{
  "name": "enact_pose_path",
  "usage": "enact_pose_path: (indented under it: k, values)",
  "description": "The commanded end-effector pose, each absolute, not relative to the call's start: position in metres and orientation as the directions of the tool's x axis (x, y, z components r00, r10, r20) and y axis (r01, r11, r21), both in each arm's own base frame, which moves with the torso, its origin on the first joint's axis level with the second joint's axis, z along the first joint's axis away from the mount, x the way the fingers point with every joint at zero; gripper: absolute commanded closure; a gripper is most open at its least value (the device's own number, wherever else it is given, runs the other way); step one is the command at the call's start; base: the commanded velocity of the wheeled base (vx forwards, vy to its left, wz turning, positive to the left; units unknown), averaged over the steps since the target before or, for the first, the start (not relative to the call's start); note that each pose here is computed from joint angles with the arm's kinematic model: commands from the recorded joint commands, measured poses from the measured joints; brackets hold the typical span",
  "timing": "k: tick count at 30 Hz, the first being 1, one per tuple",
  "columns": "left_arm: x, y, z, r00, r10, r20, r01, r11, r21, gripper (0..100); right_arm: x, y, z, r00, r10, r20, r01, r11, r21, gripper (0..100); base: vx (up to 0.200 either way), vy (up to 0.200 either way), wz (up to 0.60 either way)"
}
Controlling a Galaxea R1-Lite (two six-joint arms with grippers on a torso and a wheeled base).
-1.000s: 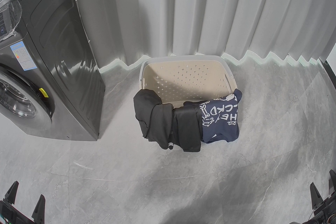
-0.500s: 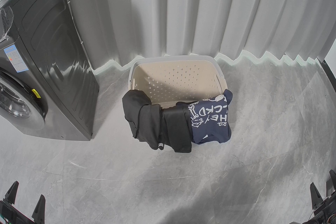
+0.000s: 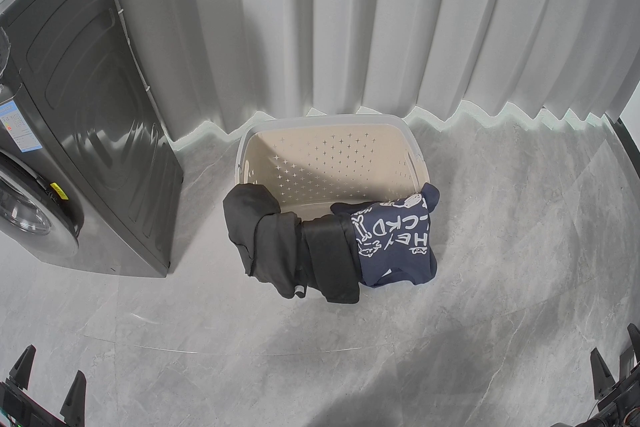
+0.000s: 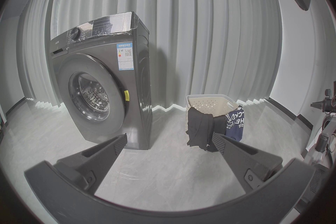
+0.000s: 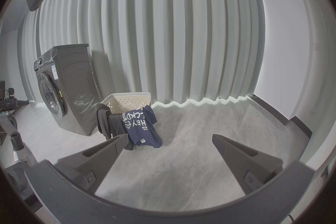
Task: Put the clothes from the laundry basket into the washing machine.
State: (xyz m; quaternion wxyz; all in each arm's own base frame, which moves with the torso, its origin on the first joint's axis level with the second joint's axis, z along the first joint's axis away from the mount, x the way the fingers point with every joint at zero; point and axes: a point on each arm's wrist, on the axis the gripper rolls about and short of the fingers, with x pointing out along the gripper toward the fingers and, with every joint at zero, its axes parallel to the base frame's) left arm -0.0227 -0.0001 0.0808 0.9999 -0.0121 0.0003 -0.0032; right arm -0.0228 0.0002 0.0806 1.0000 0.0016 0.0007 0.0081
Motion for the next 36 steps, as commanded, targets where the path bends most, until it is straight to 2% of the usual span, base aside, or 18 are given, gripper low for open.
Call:
enact_pose_path:
  k: [1,14,23,36]
  values:
    - [-0.0229,-0.0001,0.0759,1.0,-0.006,0.002,0.006,1.0,-0.026,0,-0.0229,0.0002,0.0757,1.0,0.017,0.0,-0.017,1.0,0.003,0,0.2,0.0,0.0]
    - [-0.0229,-0.0001,0.0759,1.0,-0.006,0.002,0.006,1.0,-0.026,0,-0.0229,0.0002,0.0757,1.0,0.017,0.0,-0.017,1.0,0.003,0,0.2,0.0,0.0]
    - [-0.0229,-0.0001,0.0759,1.0,-0.006,0.002,0.006,1.0,-0.026,0,-0.0229,0.0002,0.0757,1.0,0.017,0.0,-0.017,1.0,0.003,0,0.0,0.0,0.0]
    - [-0.0229,-0.0001,0.0759,1.0,-0.006,0.002,0.006,1.0,-0.025,0,-0.0229,0.0002,0.0757,1.0,0.017,0.0,-0.017,1.0,0.003,0,0.185,0.0,0.0]
